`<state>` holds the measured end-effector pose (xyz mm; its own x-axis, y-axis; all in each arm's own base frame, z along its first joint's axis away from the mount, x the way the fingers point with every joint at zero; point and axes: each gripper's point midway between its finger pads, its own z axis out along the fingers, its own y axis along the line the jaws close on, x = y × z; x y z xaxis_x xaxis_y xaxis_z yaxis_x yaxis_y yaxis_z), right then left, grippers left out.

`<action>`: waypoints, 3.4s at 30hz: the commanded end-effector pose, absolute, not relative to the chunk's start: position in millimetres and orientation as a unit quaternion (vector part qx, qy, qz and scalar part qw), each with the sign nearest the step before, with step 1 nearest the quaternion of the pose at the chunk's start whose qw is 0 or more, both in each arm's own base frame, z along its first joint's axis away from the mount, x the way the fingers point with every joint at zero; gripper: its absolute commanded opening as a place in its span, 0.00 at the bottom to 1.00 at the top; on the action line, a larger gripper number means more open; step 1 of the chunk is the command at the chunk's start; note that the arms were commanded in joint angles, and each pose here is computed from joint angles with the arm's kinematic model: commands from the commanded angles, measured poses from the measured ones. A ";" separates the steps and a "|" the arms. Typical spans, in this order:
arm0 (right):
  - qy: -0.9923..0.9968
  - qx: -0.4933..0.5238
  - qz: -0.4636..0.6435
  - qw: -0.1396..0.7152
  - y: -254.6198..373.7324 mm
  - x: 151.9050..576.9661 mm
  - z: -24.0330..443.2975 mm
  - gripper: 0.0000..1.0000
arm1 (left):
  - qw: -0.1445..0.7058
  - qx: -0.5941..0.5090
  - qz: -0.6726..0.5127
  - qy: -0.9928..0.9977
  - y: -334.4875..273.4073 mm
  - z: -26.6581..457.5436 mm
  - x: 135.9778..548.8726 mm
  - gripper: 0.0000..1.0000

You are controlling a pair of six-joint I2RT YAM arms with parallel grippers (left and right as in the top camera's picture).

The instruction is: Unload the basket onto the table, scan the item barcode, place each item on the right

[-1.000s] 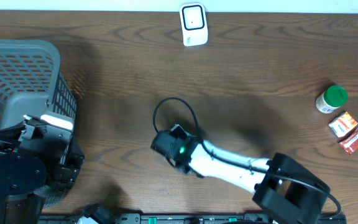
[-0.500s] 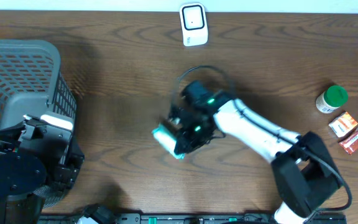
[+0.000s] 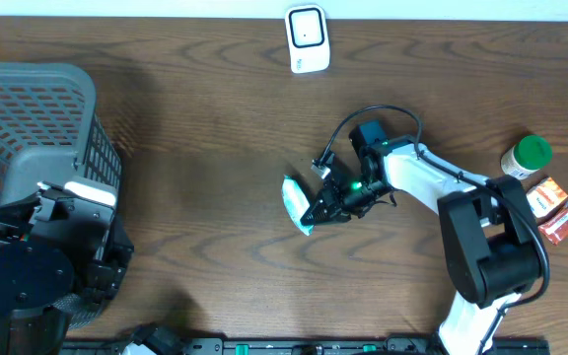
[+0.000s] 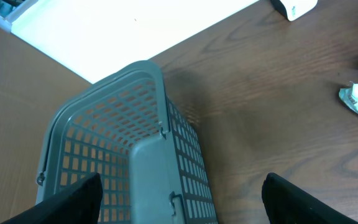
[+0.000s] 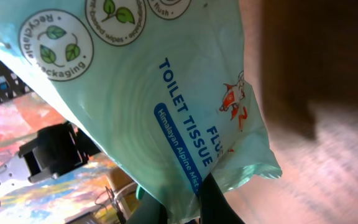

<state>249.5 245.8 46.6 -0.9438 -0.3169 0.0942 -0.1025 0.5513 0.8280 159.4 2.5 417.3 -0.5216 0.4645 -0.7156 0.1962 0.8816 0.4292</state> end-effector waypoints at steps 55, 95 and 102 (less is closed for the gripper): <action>-0.921 -0.122 -0.351 0.117 171.8 293.1 -44.5 0.46 | 0.452 0.190 0.153 0.858 4.9 418.3 158.2 0.82; -0.950 0.080 -0.285 -0.097 252.8 308.3 46.9 0.01 | 0.452 0.190 0.153 0.858 4.9 418.3 158.2 0.82; -0.985 0.020 -0.170 -0.034 219.1 297.5 -26.4 0.01 | 0.452 0.190 0.153 0.858 4.9 418.3 158.2 0.82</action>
<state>301.8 246.9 8.0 -0.9877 -0.0891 -0.1281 -0.1417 0.8563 0.4967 159.4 2.5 417.3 -0.5216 0.4645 -0.7156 0.1962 0.8816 0.4292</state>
